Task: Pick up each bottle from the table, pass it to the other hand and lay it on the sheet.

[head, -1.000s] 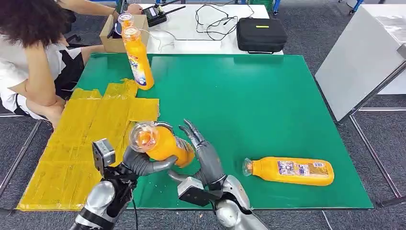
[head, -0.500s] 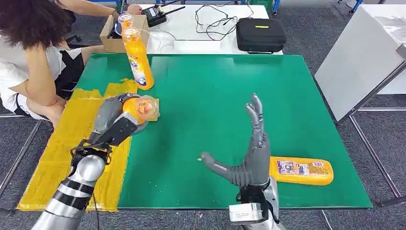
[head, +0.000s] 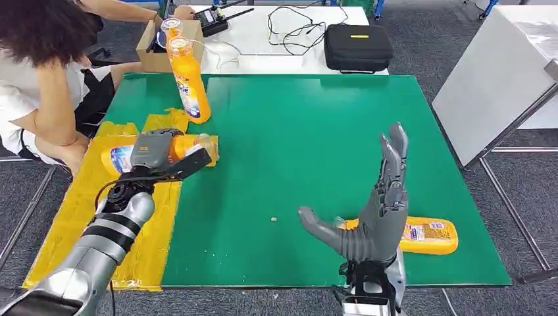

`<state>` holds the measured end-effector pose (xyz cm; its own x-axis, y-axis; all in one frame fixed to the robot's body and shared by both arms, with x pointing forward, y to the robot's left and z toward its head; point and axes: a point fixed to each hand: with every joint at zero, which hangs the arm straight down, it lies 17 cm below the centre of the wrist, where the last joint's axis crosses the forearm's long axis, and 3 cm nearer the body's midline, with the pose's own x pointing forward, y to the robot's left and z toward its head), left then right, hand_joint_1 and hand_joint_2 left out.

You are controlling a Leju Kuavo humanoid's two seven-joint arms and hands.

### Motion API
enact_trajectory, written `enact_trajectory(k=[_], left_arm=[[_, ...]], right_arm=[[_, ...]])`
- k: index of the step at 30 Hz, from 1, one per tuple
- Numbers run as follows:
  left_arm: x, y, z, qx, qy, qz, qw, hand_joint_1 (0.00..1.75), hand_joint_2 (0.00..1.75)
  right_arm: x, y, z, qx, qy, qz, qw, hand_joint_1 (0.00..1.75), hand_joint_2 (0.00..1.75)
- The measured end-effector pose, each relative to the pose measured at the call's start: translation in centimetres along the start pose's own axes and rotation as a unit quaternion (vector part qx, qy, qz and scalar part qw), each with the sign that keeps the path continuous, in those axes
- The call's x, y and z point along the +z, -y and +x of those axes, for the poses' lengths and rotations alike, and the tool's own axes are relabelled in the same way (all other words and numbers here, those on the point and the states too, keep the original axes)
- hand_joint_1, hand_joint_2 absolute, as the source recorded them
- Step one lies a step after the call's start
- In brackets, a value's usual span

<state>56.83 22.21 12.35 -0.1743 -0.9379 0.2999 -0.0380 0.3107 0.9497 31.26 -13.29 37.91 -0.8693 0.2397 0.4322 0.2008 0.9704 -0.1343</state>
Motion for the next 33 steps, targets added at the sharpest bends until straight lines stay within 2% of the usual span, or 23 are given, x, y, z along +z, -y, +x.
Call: enact_trajectory(k=[7, 21, 22, 26, 33], left_arm=[[0.7, 2.9, -0.1, 0.009, -0.011, -0.035, 0.999, 1.75, 1.75], [1.1, 5.0, -0.2, 0.018, -0.02, -0.07, 0.997, 1.75, 1.75], [1.4, 5.7, -1.1, 0.006, -0.039, -0.067, 0.997, 0.0, 1.75], [2.1, 6.4, -2.5, -0.023, -0.067, -0.064, 0.995, 0.0, 1.75], [2.6, 7.2, -3.3, -0.022, -0.081, -0.073, 0.994, 0.0, 1.75]], right_arm=[[-0.2, 0.0, 0.0, 0.0, 0.001, 0.0, 1.0, 0.0, 1.75], [-0.3, -0.5, -0.3, -0.004, -0.004, 0.009, 1.0, 0.0, 1.75], [-0.2, -0.9, -0.8, -0.008, -0.012, 0.017, 1.0, 0.0, 1.75], [-0.1, -1.4, -1.2, -0.009, -0.018, 0.023, 1.0, 0.0, 1.75], [0.0, -1.7, -1.4, -0.01, -0.023, 0.026, 0.999, 0.0, 1.75]])
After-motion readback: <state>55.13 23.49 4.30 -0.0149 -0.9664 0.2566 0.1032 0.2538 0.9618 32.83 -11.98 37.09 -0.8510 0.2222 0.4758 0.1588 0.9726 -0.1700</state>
